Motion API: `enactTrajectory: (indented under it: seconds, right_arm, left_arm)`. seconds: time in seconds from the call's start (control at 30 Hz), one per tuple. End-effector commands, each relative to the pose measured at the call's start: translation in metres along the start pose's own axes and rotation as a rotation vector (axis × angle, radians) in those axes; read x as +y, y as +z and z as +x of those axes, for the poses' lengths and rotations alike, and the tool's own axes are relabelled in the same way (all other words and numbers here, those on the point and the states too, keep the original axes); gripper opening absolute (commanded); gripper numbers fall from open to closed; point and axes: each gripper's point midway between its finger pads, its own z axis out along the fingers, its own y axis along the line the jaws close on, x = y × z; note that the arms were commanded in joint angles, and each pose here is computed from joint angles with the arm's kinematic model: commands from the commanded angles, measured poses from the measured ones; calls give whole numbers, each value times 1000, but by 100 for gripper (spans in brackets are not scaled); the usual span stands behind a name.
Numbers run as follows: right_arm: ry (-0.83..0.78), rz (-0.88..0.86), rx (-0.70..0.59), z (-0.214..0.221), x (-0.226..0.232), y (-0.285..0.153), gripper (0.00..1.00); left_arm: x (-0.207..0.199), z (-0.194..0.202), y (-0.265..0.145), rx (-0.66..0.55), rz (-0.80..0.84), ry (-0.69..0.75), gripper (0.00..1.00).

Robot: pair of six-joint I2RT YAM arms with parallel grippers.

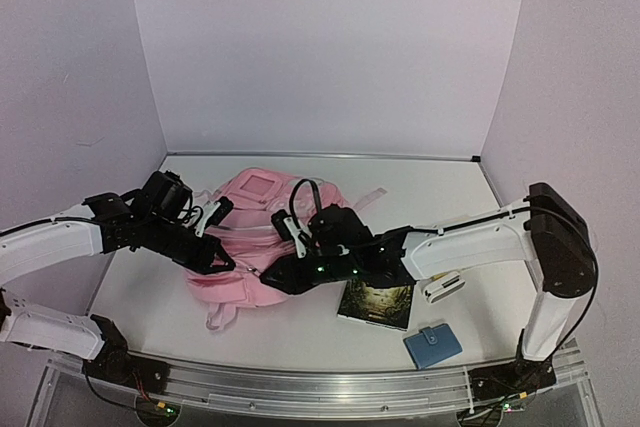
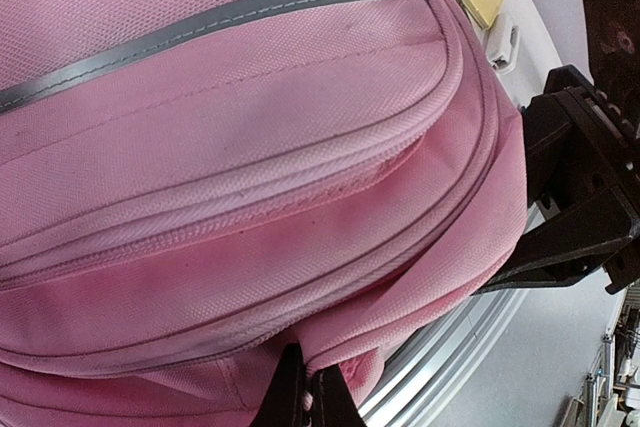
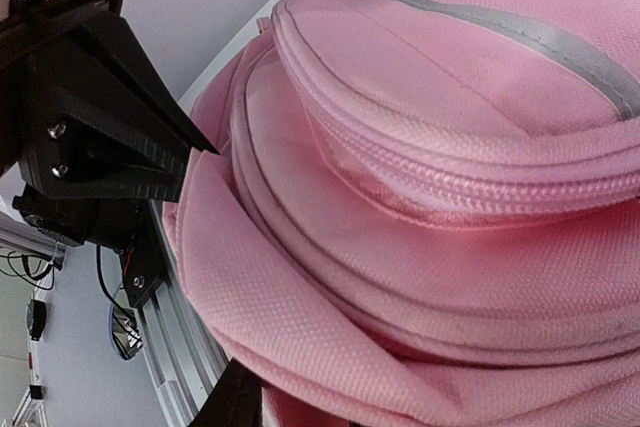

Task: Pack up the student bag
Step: Zip the student bag at the center of the board.

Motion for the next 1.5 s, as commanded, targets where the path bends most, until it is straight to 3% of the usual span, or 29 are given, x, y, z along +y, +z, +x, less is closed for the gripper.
enactTrajectory:
  seconds: [0.0, 0.37, 0.6, 0.7, 0.93, 1.1, 1.27, 1.37, 1.47]
  right_arm:
    - [3, -39, -82, -29, 12, 4, 27]
    - [-25, -92, -45, -20, 15, 27, 27]
    - [-32, -141, -46, -22, 24, 29, 2]
    - [-15, -124, -64, -25, 22, 22, 0]
    - [93, 168, -99, -33, -15, -15, 0]
    - [155, 407, -4, -9, -53, -34, 0]
    - [177, 496, 83, 10, -64, -51, 0]
    - [141, 518, 143, 19, -66, -60, 0]
    - [66, 576, 189, 25, -77, -66, 0]
  left_arm:
    - [-36, -46, -26, -157, 114, 60, 0]
    - [-36, -47, -22, -148, 121, 64, 0]
    - [-32, -48, -21, -151, 98, 57, 0]
    - [-23, -49, -20, -156, 49, 39, 0]
    - [5, -53, -23, -185, -112, 1, 0]
    - [17, -59, -29, -217, -191, -5, 0]
    - [33, -57, -27, -191, -283, -17, 0]
    - [30, -56, -22, -172, -262, 24, 0]
    - [9, -54, -13, -138, -138, 113, 0]
